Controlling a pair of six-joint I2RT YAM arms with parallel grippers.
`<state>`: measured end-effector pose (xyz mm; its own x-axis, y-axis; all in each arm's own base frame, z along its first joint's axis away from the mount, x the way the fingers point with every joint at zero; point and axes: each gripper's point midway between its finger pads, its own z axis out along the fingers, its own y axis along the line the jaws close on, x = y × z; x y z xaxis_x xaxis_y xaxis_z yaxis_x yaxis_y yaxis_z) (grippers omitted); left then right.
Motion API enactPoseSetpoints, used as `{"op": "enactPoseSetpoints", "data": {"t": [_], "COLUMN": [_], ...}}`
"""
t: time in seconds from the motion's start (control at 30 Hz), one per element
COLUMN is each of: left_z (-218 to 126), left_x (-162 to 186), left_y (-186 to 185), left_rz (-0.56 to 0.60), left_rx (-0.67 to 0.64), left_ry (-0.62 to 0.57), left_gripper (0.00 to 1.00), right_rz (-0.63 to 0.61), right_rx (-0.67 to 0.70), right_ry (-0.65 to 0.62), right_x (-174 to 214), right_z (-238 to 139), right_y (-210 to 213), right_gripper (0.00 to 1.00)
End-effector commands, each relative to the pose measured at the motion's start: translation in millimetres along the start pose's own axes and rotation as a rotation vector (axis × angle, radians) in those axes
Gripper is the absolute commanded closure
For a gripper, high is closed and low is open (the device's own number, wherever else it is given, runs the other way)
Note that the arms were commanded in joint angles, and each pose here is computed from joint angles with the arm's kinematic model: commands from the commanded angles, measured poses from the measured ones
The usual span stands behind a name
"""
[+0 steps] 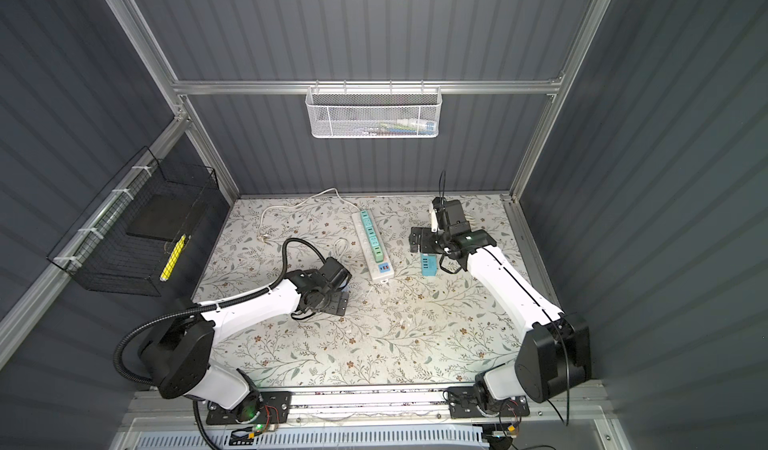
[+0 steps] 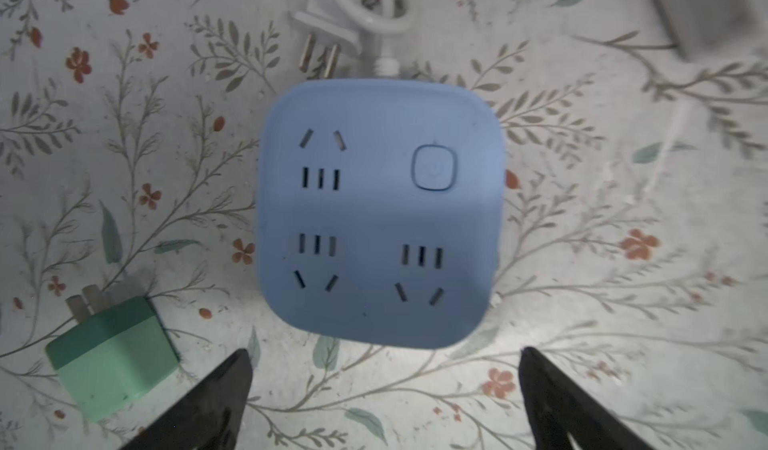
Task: Insert the plug
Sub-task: 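Lower the left gripper beside the blue cube onto a light-green adapter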
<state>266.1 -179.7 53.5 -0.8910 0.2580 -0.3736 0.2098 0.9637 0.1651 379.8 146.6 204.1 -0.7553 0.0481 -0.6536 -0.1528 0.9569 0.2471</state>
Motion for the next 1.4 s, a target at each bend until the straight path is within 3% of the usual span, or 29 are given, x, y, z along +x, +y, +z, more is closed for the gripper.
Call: {"op": "enactPoseSetpoints", "data": {"t": [0.0,0.1,0.3,0.47,0.6,0.73,0.83,1.0,1.37], "left_z": [11.6,15.8,28.3,31.1,9.2,-13.8,-23.8,-9.1,7.7], "left_x": [-8.4,-15.0,-8.4,-29.8,-52.4,-52.7,-34.0,10.8,53.9], "left_y": [9.2,6.7,46.2,70.4,71.2,98.0,121.5,147.1,143.2], "left_rz": [-0.003,-0.001,-0.052,-0.128,-0.111,-0.288,-0.47,-0.72,-0.796], "left_rx": [-0.09,-0.098,-0.236,-0.181,-0.151,-0.186,-0.26,-0.207,-0.146], "left_ry": [-0.031,-0.045,-0.029,-0.044,-0.099,-0.102,-0.073,0.047,0.177], "left_gripper": [0.0,0.0,0.0,0.0,0.0,0.0,0.0,0.02,0.19], "right_rz": [-0.007,-0.011,-0.017,-0.011,-0.011,-0.016,-0.017,-0.016,-0.011], "right_rx": [-0.022,-0.013,-0.008,-0.016,-0.029,-0.034,-0.048,-0.065,-0.071], "right_ry": [-0.019,-0.025,-0.019,-0.018,-0.022,-0.031,-0.037,-0.044,-0.047], "right_x": [-9.4,-11.1,-4.9,-1.7,-1.9,-2.8,-2.1,0.0,8.5], "right_z": [-4.4,-7.7,-10.1,-10.6,-13.2,-16.4,-18.3,-19.3,-19.0], "right_y": [7.6,6.5,4.1,4.6,6.7,7.6,9.5,11.5,9.8], "right_gripper": [0.01,0.01,0.01,0.01,0.01,0.01,0.01,0.01,0.01]}}
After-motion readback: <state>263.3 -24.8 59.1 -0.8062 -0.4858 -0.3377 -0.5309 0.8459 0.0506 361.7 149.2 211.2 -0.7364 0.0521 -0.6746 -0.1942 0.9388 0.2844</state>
